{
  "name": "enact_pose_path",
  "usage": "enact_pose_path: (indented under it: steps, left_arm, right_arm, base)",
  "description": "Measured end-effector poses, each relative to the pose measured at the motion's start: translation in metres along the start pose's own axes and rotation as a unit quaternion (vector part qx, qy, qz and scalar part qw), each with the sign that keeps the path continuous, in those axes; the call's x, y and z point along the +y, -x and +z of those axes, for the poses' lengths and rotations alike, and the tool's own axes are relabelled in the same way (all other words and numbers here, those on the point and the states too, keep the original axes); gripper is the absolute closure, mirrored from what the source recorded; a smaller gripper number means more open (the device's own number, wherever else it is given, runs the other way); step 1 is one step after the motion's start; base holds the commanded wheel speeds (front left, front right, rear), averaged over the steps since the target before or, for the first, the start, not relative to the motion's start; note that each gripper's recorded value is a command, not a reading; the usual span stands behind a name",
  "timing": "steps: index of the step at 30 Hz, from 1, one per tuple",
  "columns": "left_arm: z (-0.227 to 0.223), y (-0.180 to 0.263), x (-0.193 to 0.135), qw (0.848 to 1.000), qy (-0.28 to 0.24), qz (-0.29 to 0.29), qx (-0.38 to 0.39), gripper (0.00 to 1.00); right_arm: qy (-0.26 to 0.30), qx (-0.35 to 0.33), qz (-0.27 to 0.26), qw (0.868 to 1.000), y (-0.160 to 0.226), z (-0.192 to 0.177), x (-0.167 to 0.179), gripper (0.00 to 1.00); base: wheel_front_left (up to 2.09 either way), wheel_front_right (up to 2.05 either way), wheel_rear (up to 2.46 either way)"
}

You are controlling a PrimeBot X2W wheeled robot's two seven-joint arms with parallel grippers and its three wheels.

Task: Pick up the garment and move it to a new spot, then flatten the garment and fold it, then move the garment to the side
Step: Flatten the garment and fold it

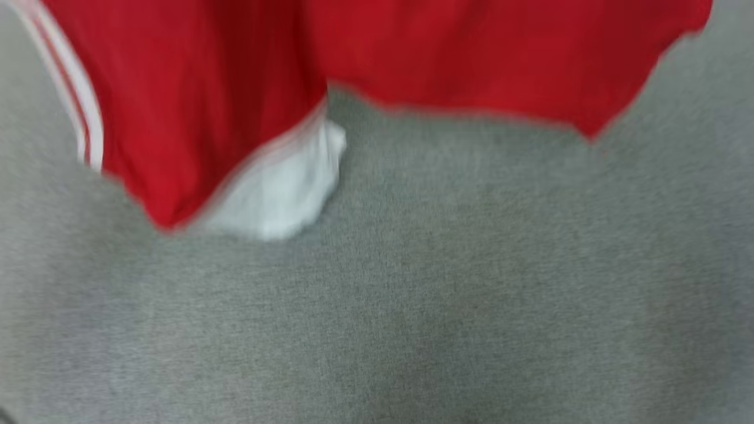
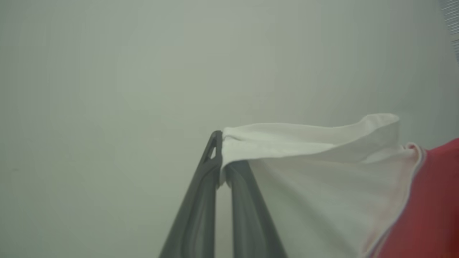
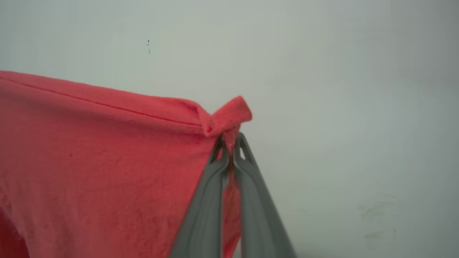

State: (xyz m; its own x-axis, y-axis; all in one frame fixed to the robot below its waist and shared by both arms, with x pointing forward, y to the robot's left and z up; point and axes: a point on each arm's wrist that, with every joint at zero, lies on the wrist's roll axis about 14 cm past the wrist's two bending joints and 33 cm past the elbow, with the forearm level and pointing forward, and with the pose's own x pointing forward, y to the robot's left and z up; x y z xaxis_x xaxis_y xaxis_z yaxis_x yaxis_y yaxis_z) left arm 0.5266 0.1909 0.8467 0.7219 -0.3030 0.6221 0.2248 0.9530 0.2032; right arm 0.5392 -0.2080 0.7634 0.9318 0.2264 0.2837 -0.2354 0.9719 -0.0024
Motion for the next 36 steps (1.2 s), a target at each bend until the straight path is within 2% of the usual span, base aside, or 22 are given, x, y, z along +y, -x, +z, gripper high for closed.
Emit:
enact_pose_path:
  steps: [12, 19, 26, 29, 36]
  left_arm:
    - [-0.106, -0.076, 0.024, 0.999, -0.023, 0.012, 0.031, 1.00]
    - [-0.177, -0.086, 0.031, 0.997, -0.017, 0.026, 0.066, 1.00]
    - [-0.254, -0.053, 0.017, 0.989, -0.002, 0.008, 0.146, 1.00]
    - [-0.289, -0.021, -0.002, 0.981, 0.012, -0.010, 0.191, 1.00]
    - [-0.322, 0.064, -0.041, 0.961, 0.058, -0.031, 0.267, 1.00]
  right_arm:
    - [0.029, 0.008, -0.042, 0.999, -0.094, -0.082, -0.040, 1.00]
    - [0.047, 0.022, -0.056, 0.997, -0.130, -0.139, -0.050, 1.00]
    - [0.045, 0.080, -0.043, 0.995, -0.132, -0.221, -0.037, 1.00]
    - [0.027, 0.118, -0.039, 0.992, -0.114, -0.261, -0.031, 1.00]
    - [0.003, 0.186, -0.023, 0.982, -0.065, -0.309, -0.007, 1.00]
  base:
    - [0.00, 0.00, 0.00]
    - [0.00, 0.00, 0.00]
    - [0.00, 0.00, 0.00]
    - [0.00, 0.00, 0.00]
    - [0.00, 0.00, 0.00]
